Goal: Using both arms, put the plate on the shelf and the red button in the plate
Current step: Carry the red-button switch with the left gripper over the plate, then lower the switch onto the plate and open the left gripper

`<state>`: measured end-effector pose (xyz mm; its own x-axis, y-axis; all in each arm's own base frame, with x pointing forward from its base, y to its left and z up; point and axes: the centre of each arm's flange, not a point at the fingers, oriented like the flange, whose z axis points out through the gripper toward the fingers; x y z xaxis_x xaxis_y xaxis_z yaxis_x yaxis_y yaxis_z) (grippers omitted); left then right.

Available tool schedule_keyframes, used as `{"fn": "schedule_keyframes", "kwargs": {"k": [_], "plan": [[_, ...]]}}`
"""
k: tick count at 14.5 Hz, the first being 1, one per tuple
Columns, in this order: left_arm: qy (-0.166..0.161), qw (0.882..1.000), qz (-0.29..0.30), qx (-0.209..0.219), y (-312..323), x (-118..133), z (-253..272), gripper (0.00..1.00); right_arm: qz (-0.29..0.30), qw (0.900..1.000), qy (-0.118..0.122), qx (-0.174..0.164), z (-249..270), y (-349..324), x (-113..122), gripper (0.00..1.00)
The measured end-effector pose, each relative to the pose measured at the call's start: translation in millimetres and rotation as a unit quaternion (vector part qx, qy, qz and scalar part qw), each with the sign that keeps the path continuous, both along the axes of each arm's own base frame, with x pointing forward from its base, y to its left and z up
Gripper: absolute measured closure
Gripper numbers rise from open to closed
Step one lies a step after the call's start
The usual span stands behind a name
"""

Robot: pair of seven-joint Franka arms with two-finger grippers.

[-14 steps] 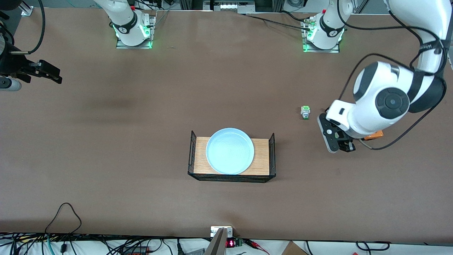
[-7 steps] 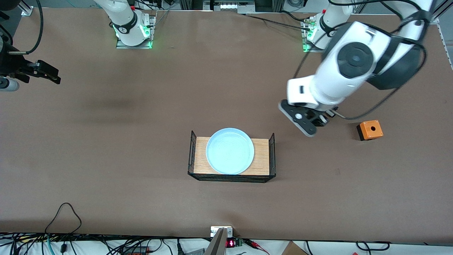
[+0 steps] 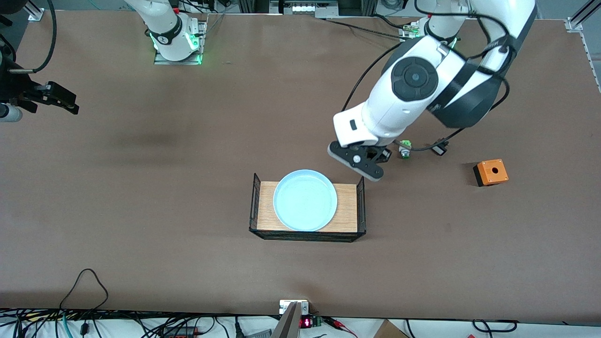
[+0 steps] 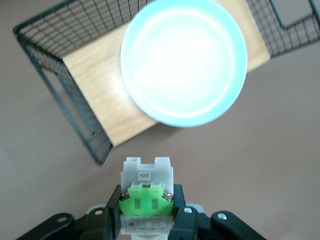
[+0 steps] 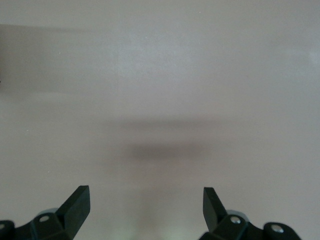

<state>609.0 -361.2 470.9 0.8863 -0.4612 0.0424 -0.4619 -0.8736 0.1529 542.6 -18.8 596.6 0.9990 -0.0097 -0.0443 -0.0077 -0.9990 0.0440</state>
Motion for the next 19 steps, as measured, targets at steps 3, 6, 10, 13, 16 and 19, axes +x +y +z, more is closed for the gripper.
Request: {"fn": "schedule_keyframes", "kwargs": {"k": [3, 6, 10, 13, 16, 19], "plan": [[-0.019, 0.999, 0.015, -0.023, -5.7, 20.1, -30.4, 0.59, 0.0, 1.0, 0.0, 0.0, 0.0, 0.0, 0.0, 0.0], [-0.04, 0.999, 0.014, -0.021, -27.1, 27.8, -54.2, 0.59, 0.0, 1.0, 0.0, 0.0, 0.0, 0.1, 0.0, 0.0], [-0.079, 0.997, 0.002, -0.008, -73.2, 20.1, -65.5, 0.59, 0.0, 1.0, -0.001, 0.0, 0.2, 0.0, 0.2, 0.0], [-0.094, 0.996, 0.001, -0.012, -89.4, 18.0, -79.7, 0.59, 0.0, 1.0, -0.001, 0.0, 0.2, 0.0, 0.2, 0.0], [-0.101, 0.995, 0.006, -0.019, -87.4, 25.8, -91.7, 0.59, 0.0, 1.0, -0.001, 0.0, 0.2, 0.0, 0.2, 0.0], [-0.111, 0.993, 0.01, -0.028, -87.3, 31.5, -101.0, 0.59, 0.0, 1.0, -0.001, 0.0, 0.2, 0.0, 0.2, 0.0]]}}
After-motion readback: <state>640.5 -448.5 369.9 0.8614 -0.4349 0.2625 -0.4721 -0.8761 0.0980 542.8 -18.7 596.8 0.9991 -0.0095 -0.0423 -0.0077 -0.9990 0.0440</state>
